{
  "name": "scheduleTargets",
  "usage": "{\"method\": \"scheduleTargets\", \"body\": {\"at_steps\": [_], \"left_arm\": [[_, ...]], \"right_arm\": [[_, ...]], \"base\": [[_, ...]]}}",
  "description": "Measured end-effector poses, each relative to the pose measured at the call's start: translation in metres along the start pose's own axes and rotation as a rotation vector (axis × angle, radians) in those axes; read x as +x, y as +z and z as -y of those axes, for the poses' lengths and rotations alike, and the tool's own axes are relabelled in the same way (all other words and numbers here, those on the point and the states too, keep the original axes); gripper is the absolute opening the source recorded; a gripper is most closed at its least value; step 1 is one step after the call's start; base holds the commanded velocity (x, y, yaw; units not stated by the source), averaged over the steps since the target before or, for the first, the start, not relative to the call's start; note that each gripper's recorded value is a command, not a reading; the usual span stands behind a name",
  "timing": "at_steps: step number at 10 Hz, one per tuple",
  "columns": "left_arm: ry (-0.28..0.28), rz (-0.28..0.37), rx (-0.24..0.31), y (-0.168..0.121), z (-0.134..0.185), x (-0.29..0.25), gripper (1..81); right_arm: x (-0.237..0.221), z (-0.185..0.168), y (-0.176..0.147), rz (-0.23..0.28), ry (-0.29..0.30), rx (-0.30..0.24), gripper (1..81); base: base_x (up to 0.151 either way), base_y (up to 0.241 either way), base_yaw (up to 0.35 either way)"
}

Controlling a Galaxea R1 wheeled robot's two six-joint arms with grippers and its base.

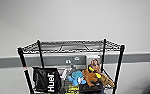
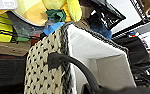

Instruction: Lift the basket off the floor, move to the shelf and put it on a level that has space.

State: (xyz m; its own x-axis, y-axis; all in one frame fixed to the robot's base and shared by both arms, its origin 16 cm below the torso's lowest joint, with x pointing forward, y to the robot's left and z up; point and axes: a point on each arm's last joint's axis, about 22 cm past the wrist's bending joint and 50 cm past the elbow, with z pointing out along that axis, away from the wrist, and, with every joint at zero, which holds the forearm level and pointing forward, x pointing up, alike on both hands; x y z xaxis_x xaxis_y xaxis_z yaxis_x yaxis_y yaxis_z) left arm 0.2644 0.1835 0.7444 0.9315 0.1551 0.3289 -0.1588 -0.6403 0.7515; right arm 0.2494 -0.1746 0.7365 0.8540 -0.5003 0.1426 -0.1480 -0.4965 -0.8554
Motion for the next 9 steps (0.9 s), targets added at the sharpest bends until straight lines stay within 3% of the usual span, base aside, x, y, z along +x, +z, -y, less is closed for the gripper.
{"method": "scheduleTargets", "body": {"at_steps": [5,9], "left_arm": [[0.013,-0.015,-0.077,-0.034,-0.046,0.002,1.0],[0.055,-0.032,-0.138,-0.066,-0.089,0.014,1.0]], "right_arm": [[-0.001,0.044,-0.03,0.02,-0.015,0.069,1.0],[0.007,0.089,-0.054,0.028,-0.046,0.137,1.0]], "base": [[0.0,0.0,0.0],[0.0,0.0,0.0]]}}
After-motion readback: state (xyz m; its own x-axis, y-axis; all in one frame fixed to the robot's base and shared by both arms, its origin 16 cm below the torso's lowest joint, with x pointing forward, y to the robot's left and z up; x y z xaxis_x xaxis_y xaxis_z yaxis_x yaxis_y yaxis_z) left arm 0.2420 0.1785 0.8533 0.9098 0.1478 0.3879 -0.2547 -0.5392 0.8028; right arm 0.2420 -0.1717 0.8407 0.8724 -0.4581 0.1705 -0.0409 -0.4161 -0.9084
